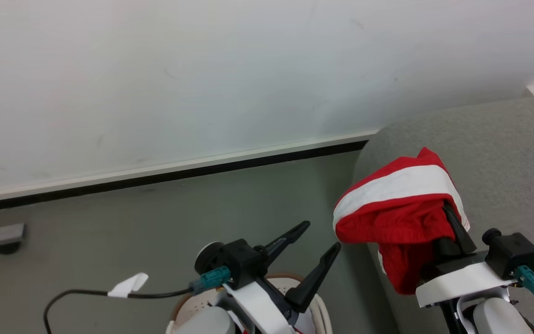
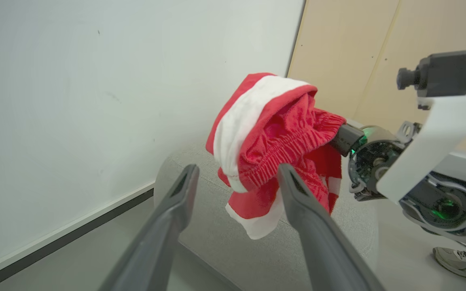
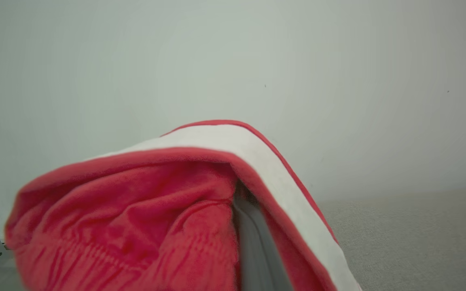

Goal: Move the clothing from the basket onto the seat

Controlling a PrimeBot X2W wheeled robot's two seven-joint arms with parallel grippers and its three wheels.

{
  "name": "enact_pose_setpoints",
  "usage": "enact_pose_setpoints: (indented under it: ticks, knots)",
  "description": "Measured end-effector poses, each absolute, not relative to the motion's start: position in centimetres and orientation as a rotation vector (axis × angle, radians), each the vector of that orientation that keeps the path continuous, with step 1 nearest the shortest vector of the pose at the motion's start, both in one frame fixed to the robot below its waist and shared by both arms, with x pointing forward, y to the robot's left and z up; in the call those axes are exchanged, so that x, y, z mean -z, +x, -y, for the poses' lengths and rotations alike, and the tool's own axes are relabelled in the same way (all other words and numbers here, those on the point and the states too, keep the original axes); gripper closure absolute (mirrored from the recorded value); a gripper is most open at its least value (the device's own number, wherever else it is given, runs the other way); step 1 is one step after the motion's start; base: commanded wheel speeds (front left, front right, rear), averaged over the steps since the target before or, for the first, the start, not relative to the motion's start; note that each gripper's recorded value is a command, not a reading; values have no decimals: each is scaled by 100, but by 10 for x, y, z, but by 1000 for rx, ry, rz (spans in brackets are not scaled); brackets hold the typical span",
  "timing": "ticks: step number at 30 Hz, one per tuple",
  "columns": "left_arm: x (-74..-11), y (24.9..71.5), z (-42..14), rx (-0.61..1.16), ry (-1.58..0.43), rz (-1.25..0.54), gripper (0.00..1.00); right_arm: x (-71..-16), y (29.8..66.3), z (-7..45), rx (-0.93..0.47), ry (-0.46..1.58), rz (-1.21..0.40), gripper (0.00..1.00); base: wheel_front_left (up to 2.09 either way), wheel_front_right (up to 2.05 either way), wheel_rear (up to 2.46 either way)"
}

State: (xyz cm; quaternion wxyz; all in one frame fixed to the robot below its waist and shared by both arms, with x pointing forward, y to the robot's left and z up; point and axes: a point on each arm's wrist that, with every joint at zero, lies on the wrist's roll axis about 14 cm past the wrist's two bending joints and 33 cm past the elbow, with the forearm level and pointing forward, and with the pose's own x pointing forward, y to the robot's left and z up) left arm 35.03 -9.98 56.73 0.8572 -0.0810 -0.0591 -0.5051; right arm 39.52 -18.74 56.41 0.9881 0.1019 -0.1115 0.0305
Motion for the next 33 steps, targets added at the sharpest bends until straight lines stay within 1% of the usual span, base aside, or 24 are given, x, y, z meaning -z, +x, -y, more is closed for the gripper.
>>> enact_pose_setpoints:
  ticks: [9, 18, 27, 33]
  knots:
    - [-568, 351, 131, 1147, -205, 136, 0, -550, 359, 236, 95, 198, 206, 100, 0, 0, 0]
    - [-559, 340, 149, 1208, -207, 116, 0, -549, 340, 254, 160, 191, 210, 100, 0, 0, 0]
    - [-553, 343, 152, 1215, -212, 108, 0, -550, 342, 260, 178, 182, 211, 100, 0, 0, 0]
    - [-548, 355, 148, 1213, -208, 112, 0, -556, 364, 261, 161, 146, 215, 100, 0, 0, 0]
